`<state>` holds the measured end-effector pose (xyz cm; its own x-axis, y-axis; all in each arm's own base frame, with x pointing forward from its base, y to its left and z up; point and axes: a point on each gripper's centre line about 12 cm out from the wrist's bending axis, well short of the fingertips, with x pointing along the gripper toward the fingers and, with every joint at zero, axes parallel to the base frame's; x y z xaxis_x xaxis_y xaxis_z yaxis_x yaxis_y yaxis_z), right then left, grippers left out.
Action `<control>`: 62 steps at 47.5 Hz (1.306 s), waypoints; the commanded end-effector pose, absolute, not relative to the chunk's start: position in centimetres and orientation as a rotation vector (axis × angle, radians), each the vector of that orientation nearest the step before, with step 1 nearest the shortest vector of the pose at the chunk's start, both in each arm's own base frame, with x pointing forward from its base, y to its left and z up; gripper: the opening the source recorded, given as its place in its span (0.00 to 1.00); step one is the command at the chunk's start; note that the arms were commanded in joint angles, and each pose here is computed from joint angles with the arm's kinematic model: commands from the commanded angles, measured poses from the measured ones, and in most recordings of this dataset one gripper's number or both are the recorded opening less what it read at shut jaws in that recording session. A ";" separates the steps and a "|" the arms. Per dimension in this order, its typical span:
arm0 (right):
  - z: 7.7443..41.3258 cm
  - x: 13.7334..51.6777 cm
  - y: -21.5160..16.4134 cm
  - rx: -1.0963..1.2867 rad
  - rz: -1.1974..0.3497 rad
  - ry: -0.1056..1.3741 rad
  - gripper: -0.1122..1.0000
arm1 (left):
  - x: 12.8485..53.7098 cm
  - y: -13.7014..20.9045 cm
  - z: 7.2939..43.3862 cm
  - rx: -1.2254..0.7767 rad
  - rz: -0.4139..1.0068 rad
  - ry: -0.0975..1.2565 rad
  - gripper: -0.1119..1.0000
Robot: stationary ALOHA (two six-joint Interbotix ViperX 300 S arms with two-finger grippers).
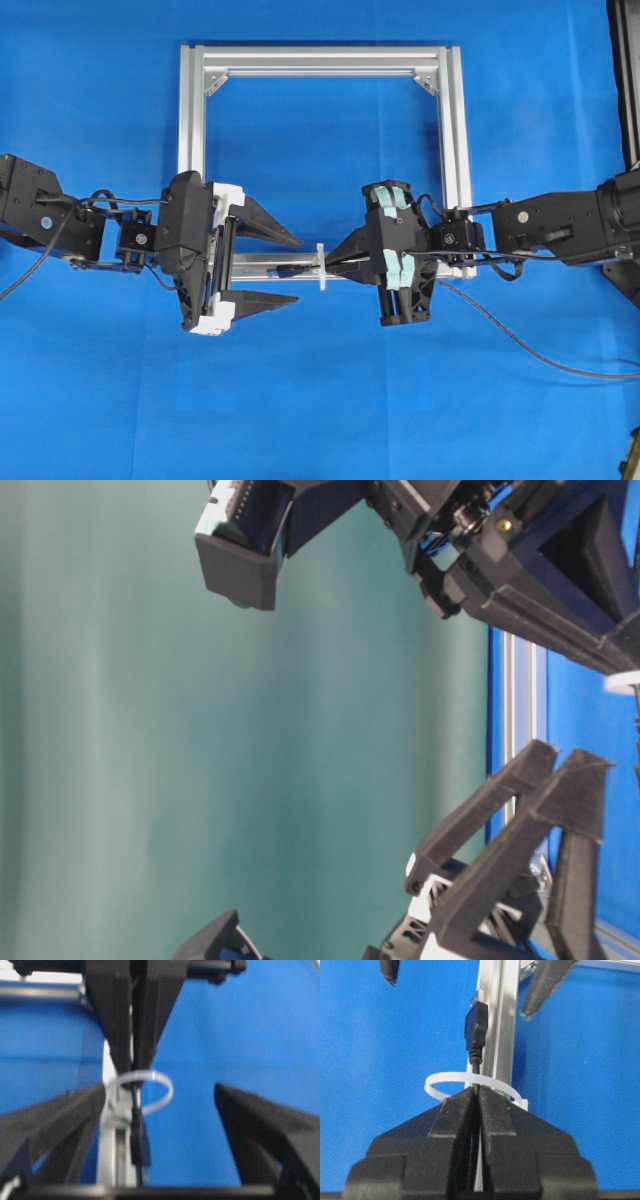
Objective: Insert the wire through the string loop located in the center.
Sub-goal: 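Move the left gripper open toward the plug emerging from the loop, then close the left gripper on the USB plug beyond the loop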
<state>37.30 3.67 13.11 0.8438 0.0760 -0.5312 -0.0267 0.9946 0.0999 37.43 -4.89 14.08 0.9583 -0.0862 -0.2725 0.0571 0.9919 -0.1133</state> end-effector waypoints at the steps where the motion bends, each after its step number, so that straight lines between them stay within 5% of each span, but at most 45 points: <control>1: 14.0 37.7 3.7 0.094 0.055 0.532 0.08 | 37.9 -5.0 15.1 -0.107 -0.077 0.256 0.93; 27: 14.0 37.7 3.7 0.093 0.055 0.530 0.08 | 38.4 -4.4 11.0 -0.102 -0.052 0.365 0.92; 62: 13.9 37.6 3.8 0.093 0.057 0.537 0.08 | 38.4 -4.4 10.9 -0.101 -0.053 0.365 0.92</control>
<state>37.31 3.62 13.11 0.8439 0.0747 -0.5312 -0.0251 0.9947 0.0999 38.11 -4.36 9.95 0.9198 -0.0669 -0.3867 0.0274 0.9939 -0.1067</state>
